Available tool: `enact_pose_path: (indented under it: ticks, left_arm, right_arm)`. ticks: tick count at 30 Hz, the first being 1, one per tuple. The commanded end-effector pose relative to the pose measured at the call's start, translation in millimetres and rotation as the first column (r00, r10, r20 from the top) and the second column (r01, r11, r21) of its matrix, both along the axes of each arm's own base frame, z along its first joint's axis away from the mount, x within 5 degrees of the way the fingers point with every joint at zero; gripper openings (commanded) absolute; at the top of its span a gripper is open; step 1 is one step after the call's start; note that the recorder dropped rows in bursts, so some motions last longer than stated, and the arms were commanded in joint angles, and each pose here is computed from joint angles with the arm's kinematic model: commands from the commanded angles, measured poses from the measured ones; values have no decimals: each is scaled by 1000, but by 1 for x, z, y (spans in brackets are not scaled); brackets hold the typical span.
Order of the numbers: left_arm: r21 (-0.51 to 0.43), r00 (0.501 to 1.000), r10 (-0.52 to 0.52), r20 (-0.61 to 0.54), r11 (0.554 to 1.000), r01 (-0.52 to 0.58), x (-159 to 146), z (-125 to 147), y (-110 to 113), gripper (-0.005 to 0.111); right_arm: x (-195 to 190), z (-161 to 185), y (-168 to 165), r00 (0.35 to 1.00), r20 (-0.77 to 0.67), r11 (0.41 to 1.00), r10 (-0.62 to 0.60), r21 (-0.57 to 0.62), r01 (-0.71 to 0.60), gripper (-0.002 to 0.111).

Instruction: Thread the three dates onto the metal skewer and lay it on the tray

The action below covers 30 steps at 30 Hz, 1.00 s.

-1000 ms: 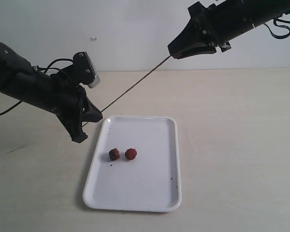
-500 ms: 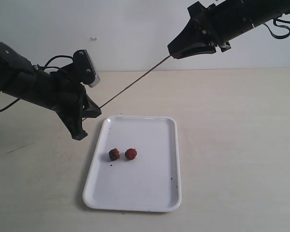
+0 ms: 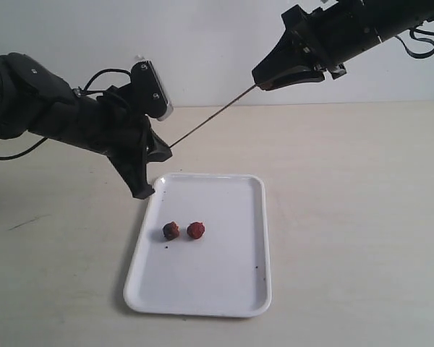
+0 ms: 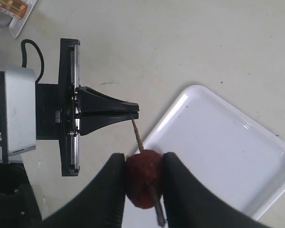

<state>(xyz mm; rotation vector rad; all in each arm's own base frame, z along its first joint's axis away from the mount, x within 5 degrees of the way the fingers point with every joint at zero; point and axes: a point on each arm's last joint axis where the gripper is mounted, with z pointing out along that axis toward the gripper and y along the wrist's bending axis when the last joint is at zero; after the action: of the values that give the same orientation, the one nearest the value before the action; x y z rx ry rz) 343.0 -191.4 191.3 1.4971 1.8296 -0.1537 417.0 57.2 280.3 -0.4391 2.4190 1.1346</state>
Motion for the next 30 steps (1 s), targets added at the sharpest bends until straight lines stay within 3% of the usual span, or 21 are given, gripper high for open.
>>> enact_pose_path:
  ticks: [1, 13, 15, 19, 21, 30]
  left_arm:
    - [1, 999, -1, 39, 1000, 1, 0, 3, -8, 0]
    - [-48, 998, 53, 39, 998, -51, 2, 6, -12, 0]
    - [-50, 998, 54, 38, 997, -52, 2, 6, -12, 0]
    - [-51, 998, 55, 37, 997, -53, 2, 6, -12, 0]
    - [-53, 998, 57, 36, 997, -55, 2, 6, -12, 0]
    - [-66, 996, 82, 27, 995, -80, 3, 7, -12, 0]
  right_arm:
    - [0, 3, 1, 1000, 13, 1000, 1, 9, -2, 27]
    - [-1, 2, 12, 999, 11, 999, 32, -5, -32, 28]
    - [-1, 2, 12, 999, 11, 999, 32, -7, -32, 32]
    - [-2, 2, 12, 1000, 0, 1000, 24, -5, -24, 62]
    - [-2, 2, 12, 1000, -6, 1000, 21, -3, -21, 72]
    - [-2, 2, 11, 1000, -12, 1000, 16, -10, -16, 71]
